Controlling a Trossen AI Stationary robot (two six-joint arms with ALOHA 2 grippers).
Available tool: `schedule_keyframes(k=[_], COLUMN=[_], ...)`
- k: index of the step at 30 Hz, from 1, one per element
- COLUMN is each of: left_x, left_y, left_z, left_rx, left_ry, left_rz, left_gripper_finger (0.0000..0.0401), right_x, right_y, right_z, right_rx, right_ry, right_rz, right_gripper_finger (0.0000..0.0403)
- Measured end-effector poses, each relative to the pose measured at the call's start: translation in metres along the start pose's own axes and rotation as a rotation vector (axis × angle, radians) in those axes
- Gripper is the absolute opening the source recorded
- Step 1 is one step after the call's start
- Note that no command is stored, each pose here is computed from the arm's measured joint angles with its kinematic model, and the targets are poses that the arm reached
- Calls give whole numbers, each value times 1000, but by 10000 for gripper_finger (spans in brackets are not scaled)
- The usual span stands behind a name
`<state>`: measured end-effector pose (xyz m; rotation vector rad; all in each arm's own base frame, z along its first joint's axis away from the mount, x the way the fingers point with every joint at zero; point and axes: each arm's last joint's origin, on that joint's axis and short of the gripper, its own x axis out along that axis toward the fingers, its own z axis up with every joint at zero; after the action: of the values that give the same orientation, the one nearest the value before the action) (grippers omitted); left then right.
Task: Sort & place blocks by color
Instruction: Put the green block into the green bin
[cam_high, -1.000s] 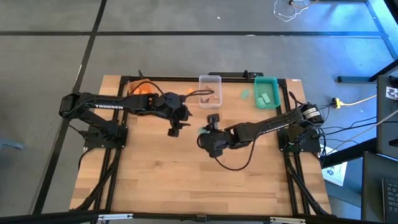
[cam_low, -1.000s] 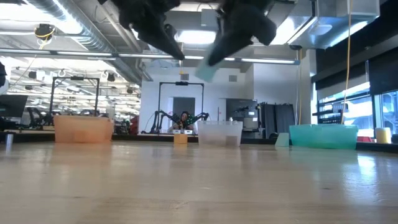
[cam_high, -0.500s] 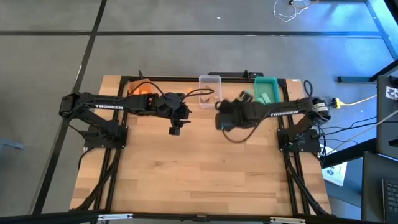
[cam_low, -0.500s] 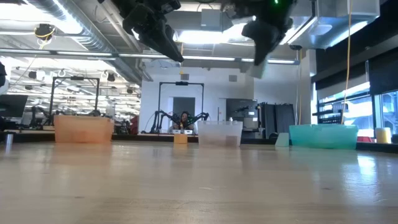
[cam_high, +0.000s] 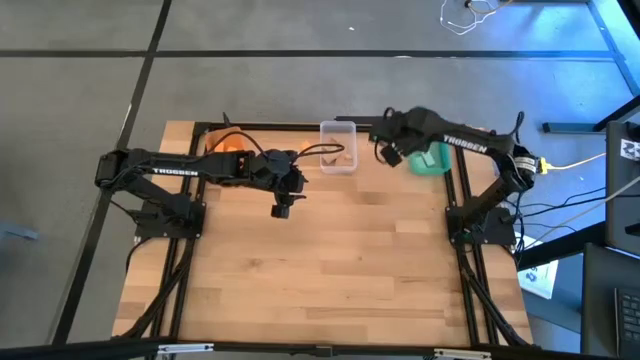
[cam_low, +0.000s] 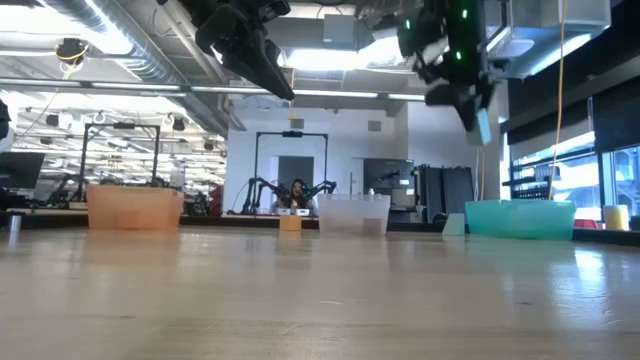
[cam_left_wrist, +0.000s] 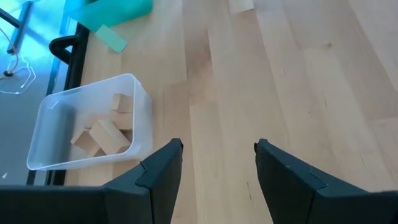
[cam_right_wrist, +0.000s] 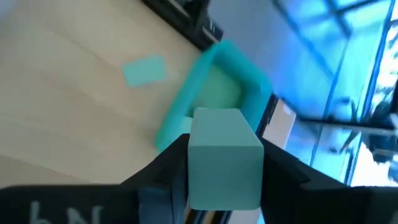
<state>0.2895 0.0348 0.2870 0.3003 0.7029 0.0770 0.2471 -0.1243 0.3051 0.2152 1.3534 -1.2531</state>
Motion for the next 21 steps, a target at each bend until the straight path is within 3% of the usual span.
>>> schedule_keyframes(k=[9,21], left_x=[0,0], left_y=[0,0], left_z=[0,0], left_rx=[-2,-1], left_ry=[0,0], left_rz=[0,0], left_gripper_finger=[191,191], right_x=[74,149], right_y=[-38,-62], right_z=[10,5], right_rx=[65,181], right_ry=[173,190], right_rz=[-48,26], right_gripper_finger=[134,134])
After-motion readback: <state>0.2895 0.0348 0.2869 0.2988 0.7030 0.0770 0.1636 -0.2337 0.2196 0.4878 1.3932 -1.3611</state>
